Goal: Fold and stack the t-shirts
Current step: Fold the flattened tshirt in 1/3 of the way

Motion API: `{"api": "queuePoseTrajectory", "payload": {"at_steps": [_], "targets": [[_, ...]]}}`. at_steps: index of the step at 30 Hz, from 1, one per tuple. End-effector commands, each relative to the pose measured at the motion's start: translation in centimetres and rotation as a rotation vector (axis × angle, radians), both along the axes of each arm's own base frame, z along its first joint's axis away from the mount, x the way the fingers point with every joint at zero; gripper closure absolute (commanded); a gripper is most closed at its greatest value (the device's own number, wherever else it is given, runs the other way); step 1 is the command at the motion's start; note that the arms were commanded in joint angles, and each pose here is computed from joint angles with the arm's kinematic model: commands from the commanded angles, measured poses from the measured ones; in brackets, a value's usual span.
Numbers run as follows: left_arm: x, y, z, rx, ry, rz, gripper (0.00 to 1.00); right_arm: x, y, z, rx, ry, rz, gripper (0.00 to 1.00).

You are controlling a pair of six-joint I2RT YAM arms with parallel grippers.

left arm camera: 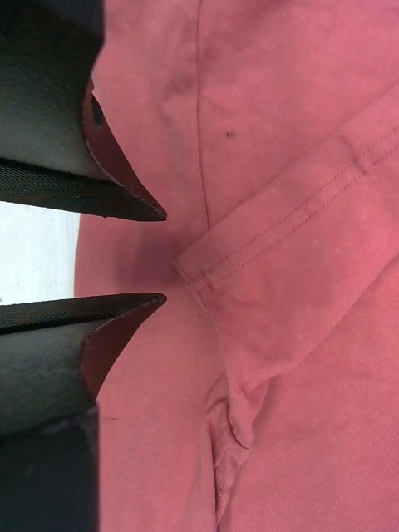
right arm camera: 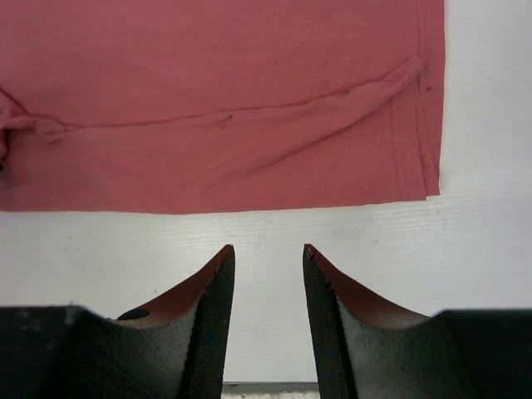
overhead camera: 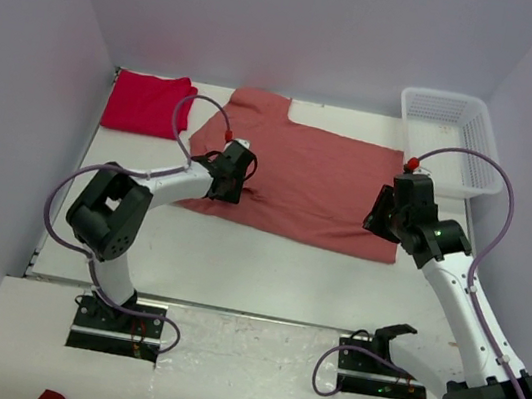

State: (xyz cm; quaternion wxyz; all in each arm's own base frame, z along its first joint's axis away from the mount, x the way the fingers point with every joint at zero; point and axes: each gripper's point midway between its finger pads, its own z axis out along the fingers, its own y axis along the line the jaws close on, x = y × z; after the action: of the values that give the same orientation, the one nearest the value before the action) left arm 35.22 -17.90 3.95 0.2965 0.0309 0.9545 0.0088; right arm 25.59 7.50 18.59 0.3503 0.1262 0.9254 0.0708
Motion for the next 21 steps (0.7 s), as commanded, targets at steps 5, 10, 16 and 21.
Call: {"api": "queuePoseTrajectory", "payload": {"at_steps": [5, 10, 16, 21], "targets": [[1.1, -1.1, -0.8, -0.040, -0.015, -0.023, 0.59, 0.1, -0.6, 0.0, -0.023, -0.009, -0.009, 0.60], [1.9, -0.9, -1.2, -0.036, -0.013, -0.015, 0.59, 0.1, -0.6, 0.1, -0.023, -0.009, -0.009, 0.60], [2.7, -0.5, -1.3, -0.041, -0.016, -0.002, 0.62, 0.1, -0.5, -0.3, -0.022, 0.004, -0.006, 0.60], [3.3, -0.8, -0.6, -0.050, -0.032, -0.002, 0.63, 0.2, -0.3, -0.5, -0.017, 0.006, -0.005, 0.60]]}}
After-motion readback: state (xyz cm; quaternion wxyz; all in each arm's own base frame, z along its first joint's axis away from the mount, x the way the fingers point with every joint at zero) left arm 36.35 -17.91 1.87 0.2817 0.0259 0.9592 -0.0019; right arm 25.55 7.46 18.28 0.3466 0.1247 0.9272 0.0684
